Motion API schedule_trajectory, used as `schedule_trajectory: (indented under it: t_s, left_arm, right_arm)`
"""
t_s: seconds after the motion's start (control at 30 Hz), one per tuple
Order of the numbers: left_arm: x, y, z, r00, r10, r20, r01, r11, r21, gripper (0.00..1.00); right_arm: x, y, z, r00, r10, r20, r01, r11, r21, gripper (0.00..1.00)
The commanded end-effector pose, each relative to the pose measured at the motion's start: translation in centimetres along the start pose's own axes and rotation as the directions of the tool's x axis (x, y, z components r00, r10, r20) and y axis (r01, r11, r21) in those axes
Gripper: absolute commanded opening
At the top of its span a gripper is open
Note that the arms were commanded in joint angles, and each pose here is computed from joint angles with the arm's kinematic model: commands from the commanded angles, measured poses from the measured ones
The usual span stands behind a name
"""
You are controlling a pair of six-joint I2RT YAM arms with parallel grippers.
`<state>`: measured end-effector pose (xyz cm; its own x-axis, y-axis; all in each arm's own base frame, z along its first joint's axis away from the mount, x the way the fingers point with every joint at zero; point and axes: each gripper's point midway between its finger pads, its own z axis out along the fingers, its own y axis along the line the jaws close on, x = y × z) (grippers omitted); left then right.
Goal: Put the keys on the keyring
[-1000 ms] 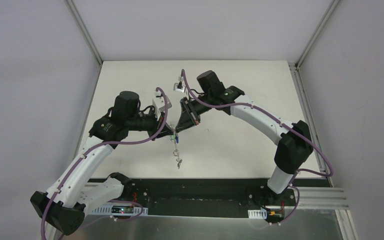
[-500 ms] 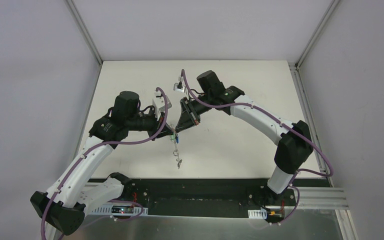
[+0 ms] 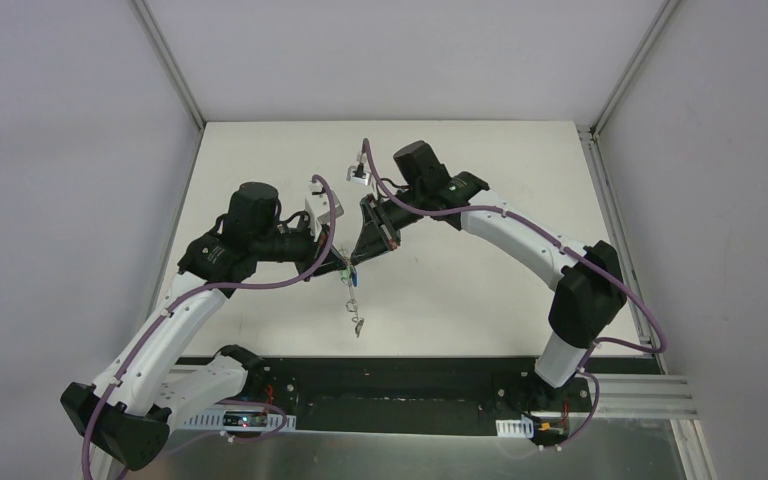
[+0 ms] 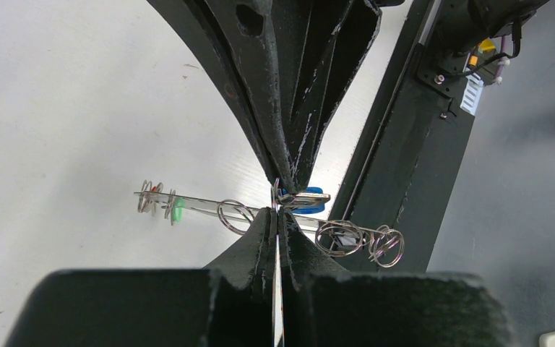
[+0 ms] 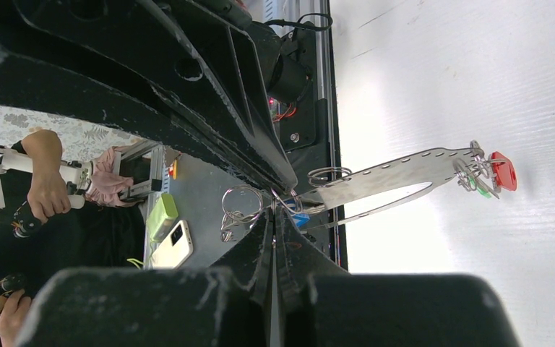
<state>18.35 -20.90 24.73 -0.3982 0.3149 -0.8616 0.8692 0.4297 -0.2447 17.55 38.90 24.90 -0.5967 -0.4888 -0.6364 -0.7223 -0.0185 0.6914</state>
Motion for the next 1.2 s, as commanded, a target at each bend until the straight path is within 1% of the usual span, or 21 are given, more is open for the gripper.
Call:
schedule_trajectory:
  t_s: [0.0, 1.17]
  left_arm:
    - [-1.34, -0.90, 0.04, 0.997, 0.057, 0.048, -0.059, 0.997, 0.043, 0.00]
    - [-1.37, -0.91, -0.04, 0.997, 0.062, 0.049, -0.064, 0.997, 0.040, 0.00]
  right_arm:
    - [-1.44, 0.21, -0.01, 0.997, -0.069, 0.030, 0.068, 0.997, 0.024, 0.00]
    - [-1.12, -0.11, -0.06, 0.997, -0.069, 0.026, 0.068, 0.997, 0.048, 0.00]
